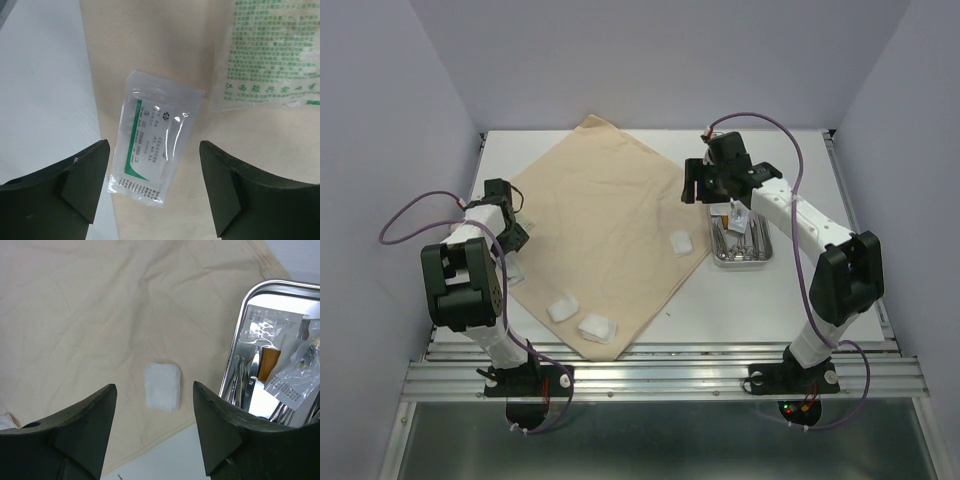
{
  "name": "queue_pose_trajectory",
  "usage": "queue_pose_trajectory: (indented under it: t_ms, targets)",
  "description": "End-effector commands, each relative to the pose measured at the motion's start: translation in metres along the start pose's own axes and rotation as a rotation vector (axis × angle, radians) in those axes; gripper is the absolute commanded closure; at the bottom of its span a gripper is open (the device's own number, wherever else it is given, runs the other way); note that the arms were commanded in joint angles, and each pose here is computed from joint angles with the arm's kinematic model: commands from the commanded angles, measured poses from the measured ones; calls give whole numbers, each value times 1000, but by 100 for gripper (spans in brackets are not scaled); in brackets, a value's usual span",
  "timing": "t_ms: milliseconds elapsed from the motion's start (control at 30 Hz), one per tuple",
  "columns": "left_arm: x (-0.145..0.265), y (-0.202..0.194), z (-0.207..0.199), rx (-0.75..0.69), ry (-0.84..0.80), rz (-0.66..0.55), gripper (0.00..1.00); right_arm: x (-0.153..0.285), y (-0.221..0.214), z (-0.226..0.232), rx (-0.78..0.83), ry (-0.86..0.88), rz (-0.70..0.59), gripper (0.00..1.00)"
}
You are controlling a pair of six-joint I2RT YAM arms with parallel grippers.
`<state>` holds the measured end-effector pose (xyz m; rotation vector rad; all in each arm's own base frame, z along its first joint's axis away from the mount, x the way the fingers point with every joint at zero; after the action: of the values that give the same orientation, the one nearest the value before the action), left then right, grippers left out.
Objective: Prepare the surgical pack
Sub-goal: Adjust the medical item in the surgical kit.
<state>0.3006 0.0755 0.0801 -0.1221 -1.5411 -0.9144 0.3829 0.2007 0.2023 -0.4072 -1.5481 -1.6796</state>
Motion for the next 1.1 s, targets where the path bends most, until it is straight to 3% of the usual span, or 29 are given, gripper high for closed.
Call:
queue_pose_trajectory:
  t_ms: [0, 167, 367, 633, 767, 1067]
  targets:
    - [-7, 5, 6, -4, 5, 14, 11, 3, 18, 7, 13, 4, -43, 32]
    - [-16, 1, 10, -1, -16, 43, 6, 0, 19, 12, 14, 9, -36, 32]
    - [-26, -4, 2, -13, -52, 99, 16, -3, 19, 15, 19, 8, -32, 32]
    - [-36, -10, 2, 14, -83, 157, 18, -5, 19, 19, 25, 10, -30, 32]
    - [-36, -11, 1, 10, -88, 165, 33, -6, 18, 19, 24, 11, -26, 32]
    - [-27, -3, 6, 25, -79, 117, 47, -8, 16, 23, 29, 17, -23, 32]
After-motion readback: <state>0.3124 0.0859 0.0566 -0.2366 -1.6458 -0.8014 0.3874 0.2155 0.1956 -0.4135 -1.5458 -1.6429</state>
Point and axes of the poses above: each gripper's point midway between its finger pads, its own x axis back along the fingers, its own z axis along the line the jaws close on, y = z × x, the point moved 4 cm from there along x, back along the fingers, and after that the axes turned 5 degrees about x, right-handed, at the moved point
